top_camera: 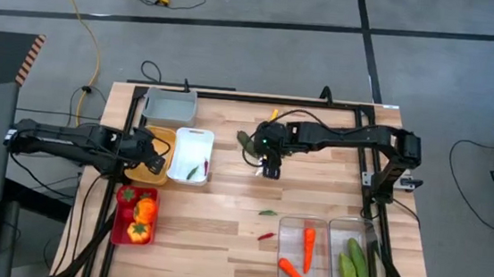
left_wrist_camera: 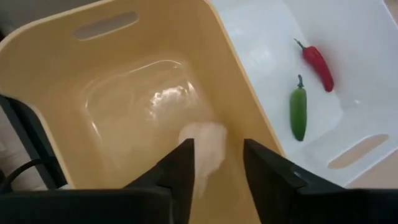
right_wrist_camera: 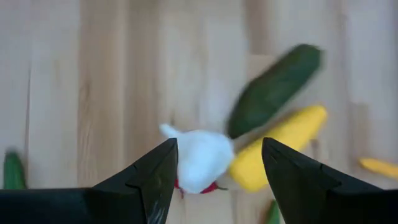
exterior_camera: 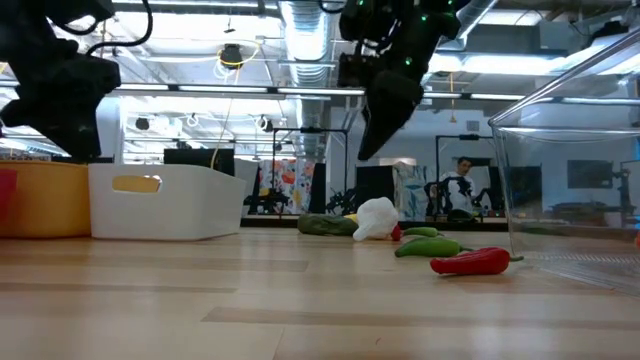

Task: Sort produce into baskets
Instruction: Put the white garlic into the yellow bin

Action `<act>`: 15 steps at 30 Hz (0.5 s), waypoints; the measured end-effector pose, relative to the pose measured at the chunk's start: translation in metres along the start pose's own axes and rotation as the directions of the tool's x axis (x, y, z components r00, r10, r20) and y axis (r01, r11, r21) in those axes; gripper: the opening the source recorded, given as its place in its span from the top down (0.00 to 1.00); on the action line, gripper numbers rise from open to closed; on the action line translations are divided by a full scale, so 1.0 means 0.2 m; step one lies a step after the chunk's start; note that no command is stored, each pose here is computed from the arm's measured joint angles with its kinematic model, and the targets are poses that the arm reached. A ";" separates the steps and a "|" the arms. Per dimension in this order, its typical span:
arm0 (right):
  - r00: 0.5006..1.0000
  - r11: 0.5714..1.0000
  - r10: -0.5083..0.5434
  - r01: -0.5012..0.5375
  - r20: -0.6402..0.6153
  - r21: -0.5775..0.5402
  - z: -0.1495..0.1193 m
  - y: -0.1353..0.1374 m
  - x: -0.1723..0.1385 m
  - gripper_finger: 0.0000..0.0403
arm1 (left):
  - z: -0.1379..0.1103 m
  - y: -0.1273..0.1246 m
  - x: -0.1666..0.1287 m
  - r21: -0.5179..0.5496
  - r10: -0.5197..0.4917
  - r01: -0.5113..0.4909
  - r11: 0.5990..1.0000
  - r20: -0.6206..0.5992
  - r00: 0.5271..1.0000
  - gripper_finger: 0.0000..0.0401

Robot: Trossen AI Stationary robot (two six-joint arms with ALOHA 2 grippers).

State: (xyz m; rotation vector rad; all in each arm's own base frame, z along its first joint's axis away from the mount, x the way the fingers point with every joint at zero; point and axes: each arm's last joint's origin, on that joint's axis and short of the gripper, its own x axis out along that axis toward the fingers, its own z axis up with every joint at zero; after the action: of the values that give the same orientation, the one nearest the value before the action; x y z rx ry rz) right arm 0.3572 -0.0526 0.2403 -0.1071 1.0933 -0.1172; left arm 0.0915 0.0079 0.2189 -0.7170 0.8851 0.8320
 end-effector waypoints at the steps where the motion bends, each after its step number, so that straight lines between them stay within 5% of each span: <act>1: 1.000 0.999 0.019 -0.019 -0.015 -0.037 0.00 0.01 0.02 0.35 | 0.00 -0.01 0.01 0.011 0.006 -0.006 1.000 -0.004 1.000 0.67; 7: 0.993 0.973 0.062 -0.083 -0.104 -0.214 -0.02 0.10 0.16 0.35 | 0.01 -0.05 0.06 0.046 0.064 -0.061 0.997 -0.044 0.997 0.57; 15: 0.982 0.979 -0.054 0.016 -0.179 -0.206 -0.05 0.11 0.28 0.35 | 0.00 -0.10 0.12 0.128 0.112 -0.094 0.987 -0.135 0.985 0.53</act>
State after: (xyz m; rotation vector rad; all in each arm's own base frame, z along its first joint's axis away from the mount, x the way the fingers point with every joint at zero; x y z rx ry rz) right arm 0.3742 -0.0398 0.1841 -0.3045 1.2868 -0.0470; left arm 0.1173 0.0057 0.2019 -0.6329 1.0988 0.8186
